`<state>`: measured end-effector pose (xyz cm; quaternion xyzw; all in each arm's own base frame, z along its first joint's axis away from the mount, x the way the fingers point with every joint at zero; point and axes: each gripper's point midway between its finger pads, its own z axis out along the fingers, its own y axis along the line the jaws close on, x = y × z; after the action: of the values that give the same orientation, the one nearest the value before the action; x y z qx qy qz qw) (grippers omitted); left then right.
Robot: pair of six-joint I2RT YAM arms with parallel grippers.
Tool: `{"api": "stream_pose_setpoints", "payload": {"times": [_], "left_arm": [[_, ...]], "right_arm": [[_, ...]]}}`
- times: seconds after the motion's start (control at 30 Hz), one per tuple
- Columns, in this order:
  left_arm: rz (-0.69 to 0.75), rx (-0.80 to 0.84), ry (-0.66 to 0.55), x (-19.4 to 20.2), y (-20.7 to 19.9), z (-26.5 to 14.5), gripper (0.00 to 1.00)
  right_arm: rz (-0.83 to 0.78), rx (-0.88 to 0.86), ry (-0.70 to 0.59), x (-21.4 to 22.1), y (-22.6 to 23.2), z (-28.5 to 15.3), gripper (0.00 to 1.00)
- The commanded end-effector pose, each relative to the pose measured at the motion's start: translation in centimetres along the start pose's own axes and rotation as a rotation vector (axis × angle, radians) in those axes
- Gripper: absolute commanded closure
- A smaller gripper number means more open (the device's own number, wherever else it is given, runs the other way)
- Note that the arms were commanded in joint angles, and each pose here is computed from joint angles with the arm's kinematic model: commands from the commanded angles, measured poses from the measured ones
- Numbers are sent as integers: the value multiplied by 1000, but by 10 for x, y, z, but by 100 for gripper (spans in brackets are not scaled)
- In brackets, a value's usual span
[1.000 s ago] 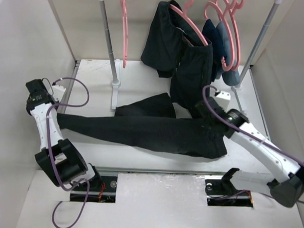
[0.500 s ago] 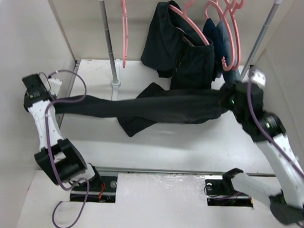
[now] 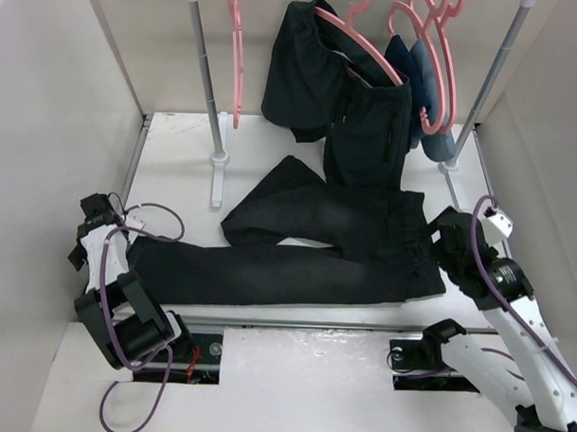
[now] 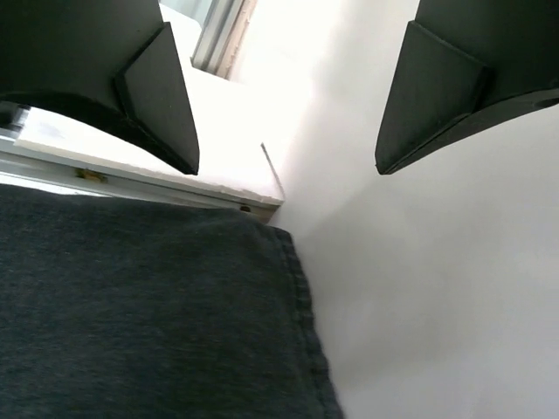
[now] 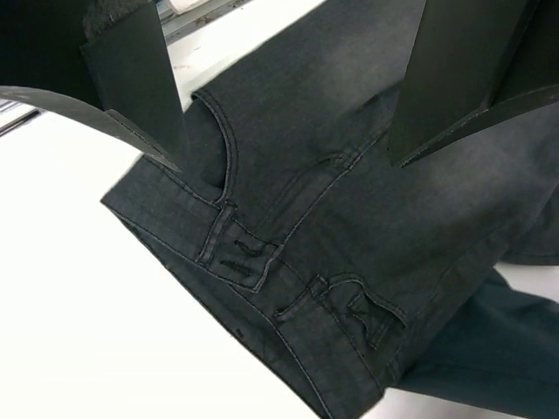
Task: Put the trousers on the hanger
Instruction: Flatten out the trousers at the center of the board.
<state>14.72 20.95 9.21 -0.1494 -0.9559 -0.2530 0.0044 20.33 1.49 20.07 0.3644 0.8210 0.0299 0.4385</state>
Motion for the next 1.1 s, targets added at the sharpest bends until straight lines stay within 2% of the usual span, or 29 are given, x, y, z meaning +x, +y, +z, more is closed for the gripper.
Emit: {"api": "stream_pose_setpoints", "payload": {"times": [0.0,0.17,0.47,0.53,0.6,0.63,0.73,0.77,0.83,0.9,0.93,1.0,1.03,1.07], "left_arm": [[-53,-38,-17,-7,19,-10,20],[-76,42,-44,-17,1,4,16],[-108,61,1,-19,-33,66,15],[-115,66,6,-20,-38,73,21],[-104,90,25,-16,-49,81,30],[-89,80,44,-11,-52,85,40],[-60,77,98,8,-59,90,52],[-52,67,121,15,-58,91,55],[-44,52,137,30,-52,88,57],[-41,38,154,42,-47,83,57],[-45,18,147,46,-41,77,54],[-24,56,127,47,-42,66,49],[-26,70,97,42,-39,58,44],[-37,73,42,34,-32,47,34]], "right_arm": [[15,16,-1,-2,11,9,0],[15,1,80,35,14,41,0],[-38,65,298,105,3,103,0],[-56,70,339,113,3,109,0],[-68,102,366,119,-3,116,11],[-43,110,368,117,-5,117,31],[32,156,359,115,-23,112,72],[67,169,340,110,-28,109,93],[183,201,269,96,-48,94,99],[273,183,199,81,-54,82,100],[313,203,185,81,-62,72,100],[473,144,73,58,-59,54,100],[509,126,35,47,-58,47,100],[520,110,-2,39,-60,39,100]]}}
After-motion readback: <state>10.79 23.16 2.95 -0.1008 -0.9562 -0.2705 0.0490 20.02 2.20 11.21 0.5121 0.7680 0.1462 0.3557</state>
